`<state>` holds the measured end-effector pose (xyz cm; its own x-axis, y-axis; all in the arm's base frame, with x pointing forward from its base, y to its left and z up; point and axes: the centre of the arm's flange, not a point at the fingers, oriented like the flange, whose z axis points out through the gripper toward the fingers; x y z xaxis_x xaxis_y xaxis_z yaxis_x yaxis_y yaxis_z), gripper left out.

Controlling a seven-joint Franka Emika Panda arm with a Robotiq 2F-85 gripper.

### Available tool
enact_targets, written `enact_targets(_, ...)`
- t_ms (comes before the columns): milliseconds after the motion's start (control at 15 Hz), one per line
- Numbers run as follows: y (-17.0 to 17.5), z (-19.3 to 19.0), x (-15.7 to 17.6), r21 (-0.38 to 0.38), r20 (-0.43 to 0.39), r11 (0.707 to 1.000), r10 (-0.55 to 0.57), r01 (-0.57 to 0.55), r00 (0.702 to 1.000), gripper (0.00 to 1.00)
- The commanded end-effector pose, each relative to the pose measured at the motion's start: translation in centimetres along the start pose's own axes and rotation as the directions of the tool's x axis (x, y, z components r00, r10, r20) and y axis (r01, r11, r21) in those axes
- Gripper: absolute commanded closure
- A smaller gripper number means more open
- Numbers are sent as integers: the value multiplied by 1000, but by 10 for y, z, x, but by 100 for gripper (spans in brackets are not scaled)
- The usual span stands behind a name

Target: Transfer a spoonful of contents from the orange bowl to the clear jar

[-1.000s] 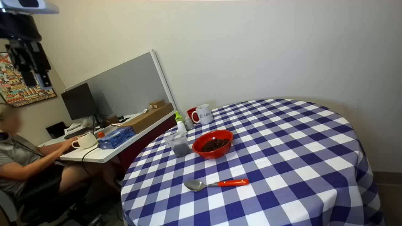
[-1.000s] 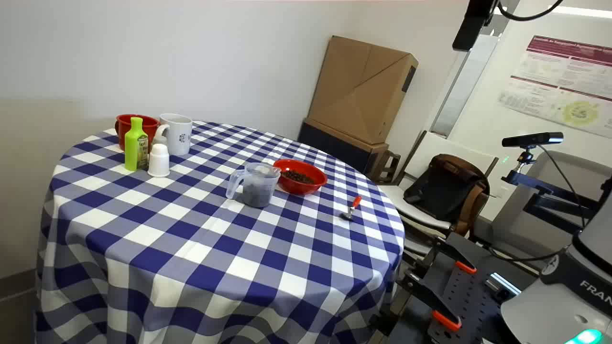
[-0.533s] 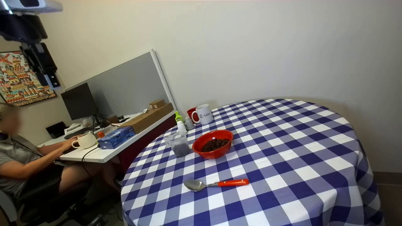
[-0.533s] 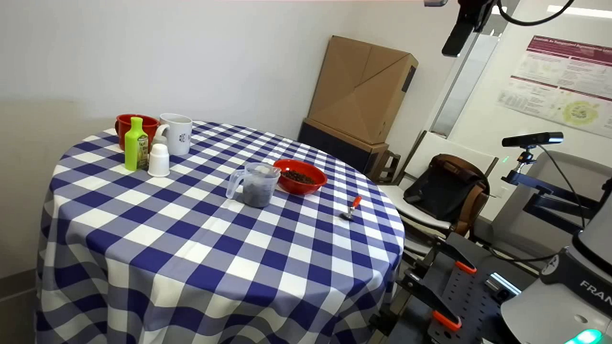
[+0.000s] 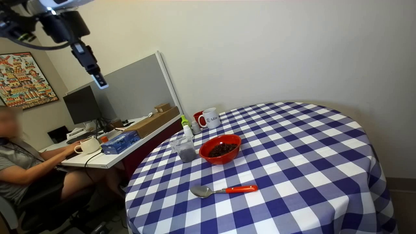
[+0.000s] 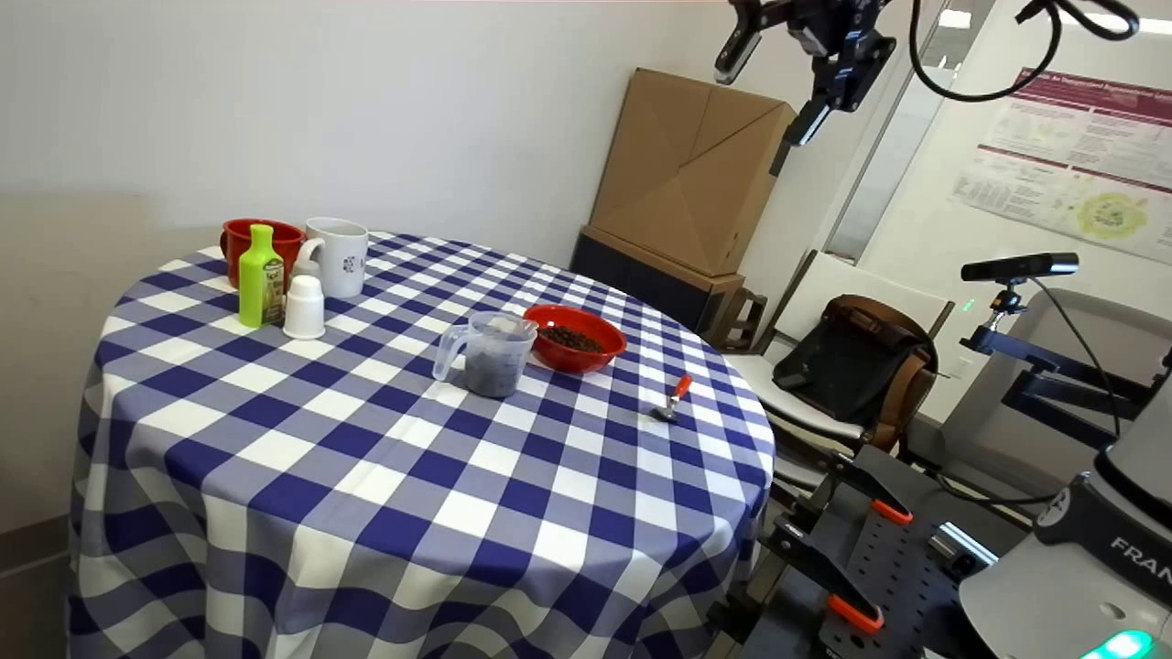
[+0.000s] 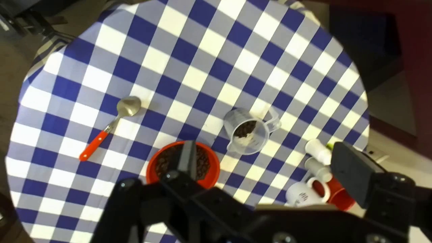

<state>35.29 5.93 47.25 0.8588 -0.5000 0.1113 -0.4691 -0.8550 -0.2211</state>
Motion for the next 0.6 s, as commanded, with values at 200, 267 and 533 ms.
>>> enact_targets(200, 49, 52, 100, -154, -61, 970, 182, -190, 981, 0)
enact_targets(267, 60, 63, 110, -174, -57, 962, 202, -208, 978, 0)
enact_targets(533, 97, 106, 140, -233, -52, 923, 304, -307, 951, 0)
